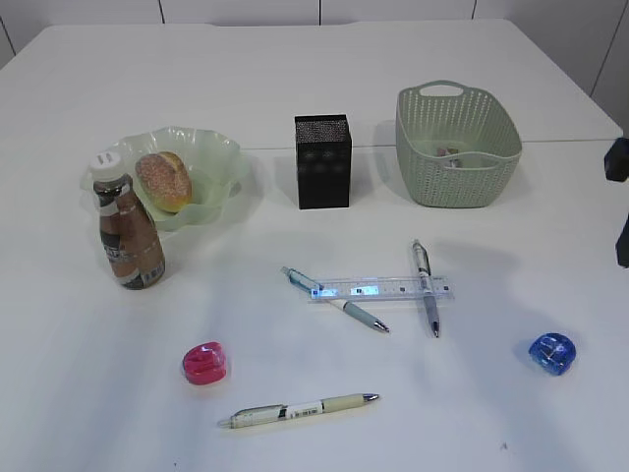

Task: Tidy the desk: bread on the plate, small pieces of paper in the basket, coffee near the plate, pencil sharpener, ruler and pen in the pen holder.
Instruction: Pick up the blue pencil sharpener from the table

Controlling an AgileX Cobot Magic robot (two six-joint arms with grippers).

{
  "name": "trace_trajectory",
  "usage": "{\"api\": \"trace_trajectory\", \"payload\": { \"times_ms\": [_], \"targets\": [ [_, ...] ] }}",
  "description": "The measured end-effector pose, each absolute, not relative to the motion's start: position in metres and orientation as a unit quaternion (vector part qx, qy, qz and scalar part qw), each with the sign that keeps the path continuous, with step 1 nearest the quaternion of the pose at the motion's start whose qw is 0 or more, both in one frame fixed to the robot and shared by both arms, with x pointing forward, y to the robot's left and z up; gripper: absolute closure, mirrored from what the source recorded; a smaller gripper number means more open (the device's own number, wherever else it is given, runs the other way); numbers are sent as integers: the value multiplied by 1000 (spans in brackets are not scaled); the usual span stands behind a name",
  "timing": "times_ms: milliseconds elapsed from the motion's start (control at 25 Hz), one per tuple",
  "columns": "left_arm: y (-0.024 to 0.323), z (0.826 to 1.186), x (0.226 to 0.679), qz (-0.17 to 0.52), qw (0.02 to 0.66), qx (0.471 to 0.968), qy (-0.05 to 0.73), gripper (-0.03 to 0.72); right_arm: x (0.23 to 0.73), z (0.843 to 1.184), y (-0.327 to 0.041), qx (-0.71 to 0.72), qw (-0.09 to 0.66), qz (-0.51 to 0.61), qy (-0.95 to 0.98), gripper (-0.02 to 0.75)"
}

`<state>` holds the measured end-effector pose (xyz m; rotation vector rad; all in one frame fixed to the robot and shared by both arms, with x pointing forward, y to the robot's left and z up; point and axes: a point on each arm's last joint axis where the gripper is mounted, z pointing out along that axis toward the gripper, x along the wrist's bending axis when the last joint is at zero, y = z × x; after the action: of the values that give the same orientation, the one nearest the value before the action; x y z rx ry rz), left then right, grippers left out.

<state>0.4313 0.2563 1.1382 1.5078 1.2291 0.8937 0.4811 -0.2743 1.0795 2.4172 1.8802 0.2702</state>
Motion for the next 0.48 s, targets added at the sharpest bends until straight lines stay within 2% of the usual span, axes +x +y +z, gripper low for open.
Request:
{"api": "trace_trajectory", "payload": {
  "times_ms": [200,480],
  "targets": [
    [257,1133,429,350,459,633,515,227,486,1074,-274,847,19,82,524,279],
    [257,1126,427,329,434,651,529,235,507,1042,-267,894,-30,47,444,279]
  ]
}}
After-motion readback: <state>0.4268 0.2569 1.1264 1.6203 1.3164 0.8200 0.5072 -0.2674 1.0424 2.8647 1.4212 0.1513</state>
